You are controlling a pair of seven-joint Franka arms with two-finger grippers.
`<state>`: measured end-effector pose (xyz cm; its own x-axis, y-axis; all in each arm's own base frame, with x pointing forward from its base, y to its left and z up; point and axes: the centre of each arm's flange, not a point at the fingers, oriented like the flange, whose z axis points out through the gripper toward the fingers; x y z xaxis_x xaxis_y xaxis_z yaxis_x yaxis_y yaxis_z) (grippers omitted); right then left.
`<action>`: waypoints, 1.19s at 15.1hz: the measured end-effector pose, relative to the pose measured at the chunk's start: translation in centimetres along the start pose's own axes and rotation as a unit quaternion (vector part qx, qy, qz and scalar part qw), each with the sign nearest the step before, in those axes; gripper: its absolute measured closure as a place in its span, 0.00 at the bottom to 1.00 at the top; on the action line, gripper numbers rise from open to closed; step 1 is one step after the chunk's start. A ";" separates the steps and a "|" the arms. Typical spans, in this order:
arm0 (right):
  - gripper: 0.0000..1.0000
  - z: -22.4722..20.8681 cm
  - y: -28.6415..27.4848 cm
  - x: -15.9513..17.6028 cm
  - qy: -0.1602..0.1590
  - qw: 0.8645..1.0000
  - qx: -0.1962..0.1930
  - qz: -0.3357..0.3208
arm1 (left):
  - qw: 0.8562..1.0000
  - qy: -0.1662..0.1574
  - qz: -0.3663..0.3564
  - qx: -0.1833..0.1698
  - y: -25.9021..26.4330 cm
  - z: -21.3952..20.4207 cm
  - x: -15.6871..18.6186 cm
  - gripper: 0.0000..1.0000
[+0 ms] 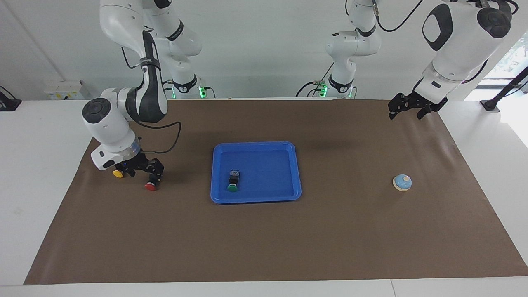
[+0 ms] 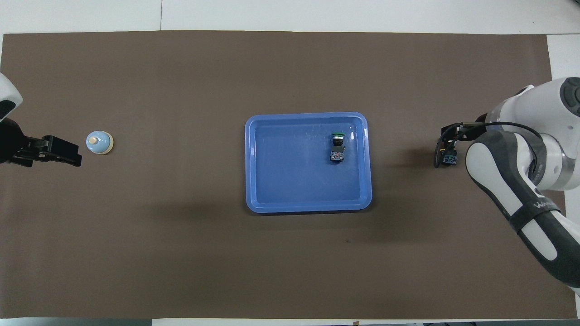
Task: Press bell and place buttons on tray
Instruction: 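Grasp the red button with the right gripper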
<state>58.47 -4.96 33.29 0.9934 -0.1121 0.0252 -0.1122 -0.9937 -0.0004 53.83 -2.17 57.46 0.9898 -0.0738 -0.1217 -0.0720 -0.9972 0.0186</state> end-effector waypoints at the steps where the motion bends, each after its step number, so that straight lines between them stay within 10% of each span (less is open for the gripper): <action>1: 0.00 0.9 0.3 -0.8 0.004 1.000 0.000 0.000 | 1.000 0.000 0.000 0.000 0.0 0.0 0.0 0.00; 10: 0.04 5.2 -0.4 -4.7 0.039 0.999 0.003 -0.009 | 1.000 0.000 0.000 0.000 0.0 0.0 0.0 0.00; 15: 0.55 4.4 -0.9 -4.5 0.037 0.999 0.003 -0.014 | 1.000 0.000 0.000 0.000 0.0 0.0 0.0 0.00; 18: 0.59 2.8 -2.5 -3.6 0.019 0.999 0.003 -0.025 | 1.000 0.000 0.000 0.000 0.0 0.0 0.0 0.00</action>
<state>55.29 -2.12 30.38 0.9961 -0.0613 0.0641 -0.0613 -0.9981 -0.0032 53.83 -2.17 57.47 0.9898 -0.0737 -0.1215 -0.0720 -0.9972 0.0186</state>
